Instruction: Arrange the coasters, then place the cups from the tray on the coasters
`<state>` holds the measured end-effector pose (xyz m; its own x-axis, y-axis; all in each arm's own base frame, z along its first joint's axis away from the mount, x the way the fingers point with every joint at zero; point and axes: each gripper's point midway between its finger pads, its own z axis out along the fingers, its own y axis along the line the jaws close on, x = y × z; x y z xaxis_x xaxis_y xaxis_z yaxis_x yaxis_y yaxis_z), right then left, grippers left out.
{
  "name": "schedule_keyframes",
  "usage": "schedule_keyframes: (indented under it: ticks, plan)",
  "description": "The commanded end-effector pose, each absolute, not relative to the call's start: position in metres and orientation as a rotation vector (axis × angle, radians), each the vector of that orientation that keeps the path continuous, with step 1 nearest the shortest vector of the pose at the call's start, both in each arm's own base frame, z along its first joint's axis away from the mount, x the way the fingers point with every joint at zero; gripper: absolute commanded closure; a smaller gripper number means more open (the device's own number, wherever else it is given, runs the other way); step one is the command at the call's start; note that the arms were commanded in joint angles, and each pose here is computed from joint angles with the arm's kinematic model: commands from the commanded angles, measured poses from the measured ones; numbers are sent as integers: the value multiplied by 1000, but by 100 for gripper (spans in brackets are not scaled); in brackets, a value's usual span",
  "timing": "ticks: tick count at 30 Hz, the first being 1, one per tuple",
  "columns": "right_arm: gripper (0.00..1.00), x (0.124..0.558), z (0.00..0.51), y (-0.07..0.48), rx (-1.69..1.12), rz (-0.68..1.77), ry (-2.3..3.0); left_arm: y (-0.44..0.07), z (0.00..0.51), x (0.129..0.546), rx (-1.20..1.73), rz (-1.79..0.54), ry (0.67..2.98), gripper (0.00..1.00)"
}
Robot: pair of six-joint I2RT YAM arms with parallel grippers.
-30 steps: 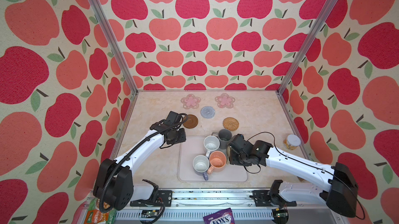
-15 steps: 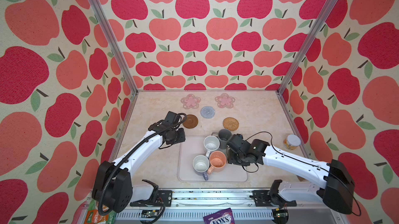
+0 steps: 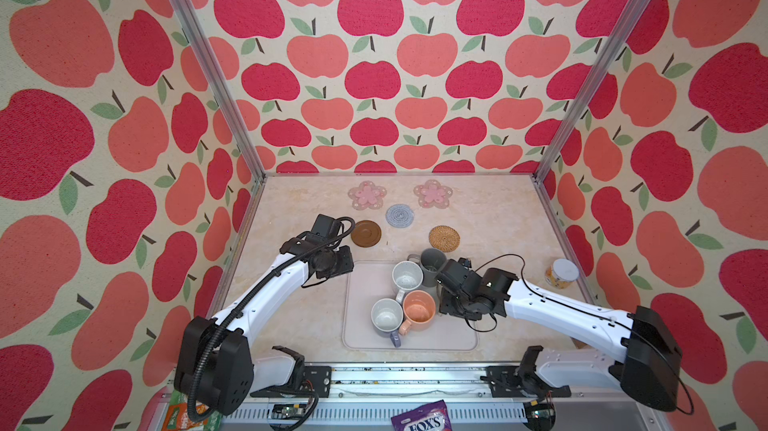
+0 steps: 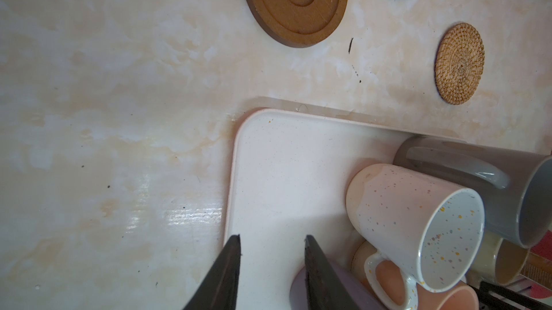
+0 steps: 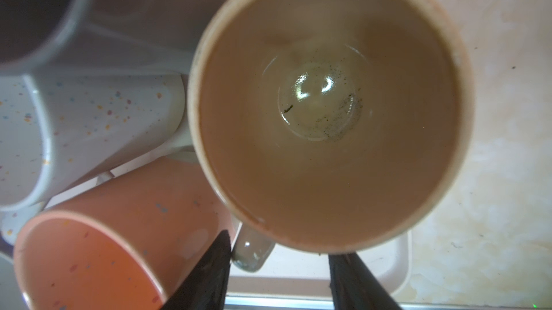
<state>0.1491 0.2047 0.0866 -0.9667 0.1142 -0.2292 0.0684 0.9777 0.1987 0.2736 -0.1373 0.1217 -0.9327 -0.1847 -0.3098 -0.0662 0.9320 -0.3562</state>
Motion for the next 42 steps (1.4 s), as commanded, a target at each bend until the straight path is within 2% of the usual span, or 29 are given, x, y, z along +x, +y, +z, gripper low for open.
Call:
schedule_keyframes:
  ticks: [1, 13, 23, 30, 42]
  plan:
    - [46, 143, 85, 181, 182, 183, 2876, -136, 122, 266, -157, -504, 2760, 62]
    - [46, 128, 76, 154, 193, 140, 2886, -140, 123, 266, -172, -535, 2755, 62]
    - [47, 134, 85, 147, -21, 105, 2834, -143, 121, 267, -185, -554, 2760, 62]
    - [49, 140, 86, 162, -256, 169, 2775, -143, 121, 268, -189, -556, 2759, 62]
    - [50, 140, 66, 173, -332, 187, 2796, -145, 115, 268, -200, -553, 2773, 62]
